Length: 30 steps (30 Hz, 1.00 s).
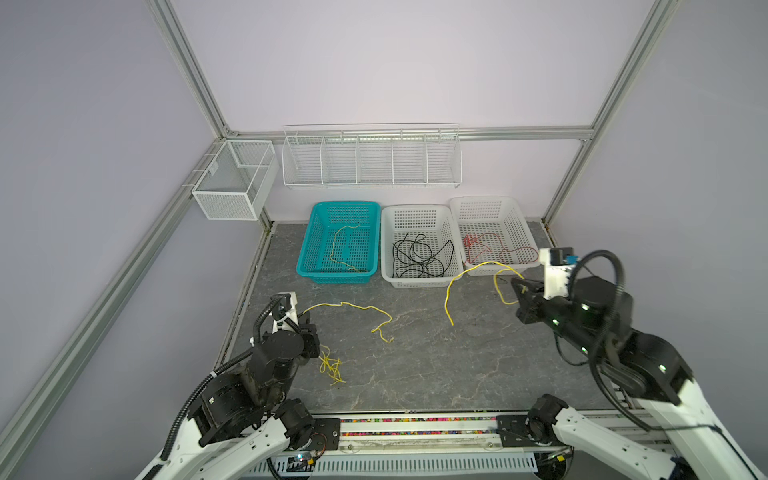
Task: Untangle the cables
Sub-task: 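Carry the yellow wire into the teal basket and open the right gripper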
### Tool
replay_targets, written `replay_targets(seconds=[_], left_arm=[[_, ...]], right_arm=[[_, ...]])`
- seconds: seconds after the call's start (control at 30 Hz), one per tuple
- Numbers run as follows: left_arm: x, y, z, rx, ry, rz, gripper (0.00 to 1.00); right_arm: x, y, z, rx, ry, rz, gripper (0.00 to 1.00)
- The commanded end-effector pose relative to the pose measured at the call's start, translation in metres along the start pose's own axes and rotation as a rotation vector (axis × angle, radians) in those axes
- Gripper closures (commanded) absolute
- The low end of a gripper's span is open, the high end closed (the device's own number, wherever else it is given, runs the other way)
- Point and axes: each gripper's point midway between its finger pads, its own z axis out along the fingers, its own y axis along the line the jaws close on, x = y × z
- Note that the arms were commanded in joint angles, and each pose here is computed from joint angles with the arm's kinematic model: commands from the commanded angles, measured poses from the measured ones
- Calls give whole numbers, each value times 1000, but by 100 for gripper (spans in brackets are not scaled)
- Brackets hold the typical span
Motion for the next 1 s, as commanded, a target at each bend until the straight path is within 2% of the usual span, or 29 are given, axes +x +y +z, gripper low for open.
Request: replay_targets(seconds=[0.0,0.07,0.23,0.47,0.6,0.8,0.83,0.9,0.93,0.97], left_arm=[[-4,-10,2,61,-40,-30,100],[-1,-17,4,97,-45,-15,100],[-3,-18,-1,142,-109,-11,100],[-2,-10,-6,141,-150,-15,100],[-3,-7,-9,139,-158,-28,100],[-2,-6,-11,146,-163,-41,100],[-1,-7,-10,149,-160,-39,100],[1,-10,-8,155,-148,-28,100],[2,-11,-6,150,-139,-20,100],[3,-12,-4,146,-128,-11,100]], right_arm=[[2,43,45,-150,89,4,94],[-4,65,77,-188,140,-15,94],[-14,97,164,-179,234,-56,94],[6,145,284,-170,388,-112,94],[14,171,337,-210,385,-117,93],[15,186,384,-257,265,-108,92],[15,184,389,-242,250,-112,88],[17,186,395,-255,243,-109,62],[17,186,396,-261,243,-105,43],[15,191,392,-286,241,-116,35]])
